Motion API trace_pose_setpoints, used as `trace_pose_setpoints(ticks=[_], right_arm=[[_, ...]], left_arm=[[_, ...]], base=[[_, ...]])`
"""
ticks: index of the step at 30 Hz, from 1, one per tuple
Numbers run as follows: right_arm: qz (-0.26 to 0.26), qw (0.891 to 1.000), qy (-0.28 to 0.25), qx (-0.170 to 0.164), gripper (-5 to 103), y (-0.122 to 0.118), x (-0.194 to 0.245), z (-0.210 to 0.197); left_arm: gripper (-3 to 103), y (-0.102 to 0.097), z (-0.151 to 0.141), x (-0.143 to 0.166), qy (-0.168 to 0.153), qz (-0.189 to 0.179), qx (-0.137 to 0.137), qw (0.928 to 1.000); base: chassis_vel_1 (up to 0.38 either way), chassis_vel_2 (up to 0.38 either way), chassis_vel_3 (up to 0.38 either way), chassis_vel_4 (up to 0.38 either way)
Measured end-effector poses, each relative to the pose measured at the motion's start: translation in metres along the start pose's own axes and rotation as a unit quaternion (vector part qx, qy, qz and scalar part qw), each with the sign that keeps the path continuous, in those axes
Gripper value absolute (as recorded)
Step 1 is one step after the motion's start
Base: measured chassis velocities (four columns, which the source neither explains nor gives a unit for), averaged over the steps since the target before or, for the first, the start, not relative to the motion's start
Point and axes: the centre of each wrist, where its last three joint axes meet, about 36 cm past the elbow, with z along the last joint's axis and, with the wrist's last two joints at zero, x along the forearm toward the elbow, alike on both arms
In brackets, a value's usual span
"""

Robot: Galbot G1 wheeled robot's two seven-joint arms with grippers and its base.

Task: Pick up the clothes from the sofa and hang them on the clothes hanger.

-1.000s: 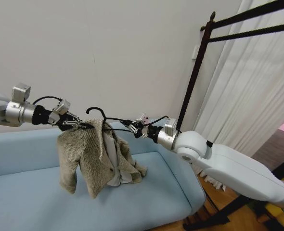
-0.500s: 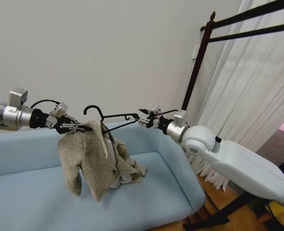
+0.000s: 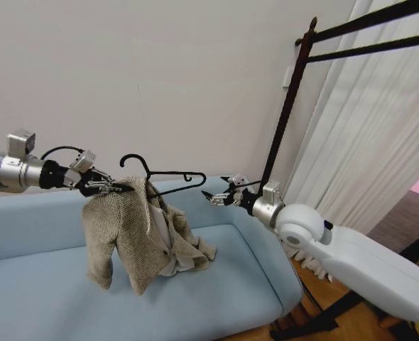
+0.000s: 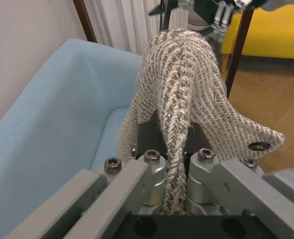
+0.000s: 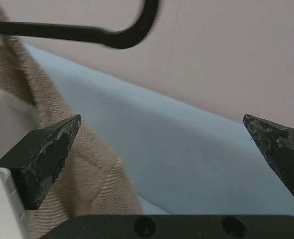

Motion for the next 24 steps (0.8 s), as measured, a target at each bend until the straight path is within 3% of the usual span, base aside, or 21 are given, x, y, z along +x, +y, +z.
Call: trace_pose_setpoints(ticks=[5,13,19,24], right_arm=[[-0.022,0.999,0.027,-0.034,100,0.034,0.001,0.018],[0.01,0.996,0.053,-0.076,100,0.1,-0.037,0.04],[0.028,0.995,0.045,-0.088,100,0.115,-0.069,0.038],[0.043,0.991,0.047,-0.117,100,0.131,-0.087,0.031]], left_arm=[[3,0.0,0.002,0.004,-0.012,-0.005,0.001,0.9999],[3,0.002,-0.001,0.017,-0.043,-0.018,-0.003,0.9989],[3,0.003,-0.007,0.02,-0.048,-0.014,-0.005,0.9987],[3,0.005,-0.007,0.022,-0.053,-0.016,-0.003,0.9985]], base=[[0.0,0.0,0.0,0.0],[0.0,0.0,0.0,0.0],[0.0,0.0,0.0,0.0],[0.0,0.0,0.0,0.0]])
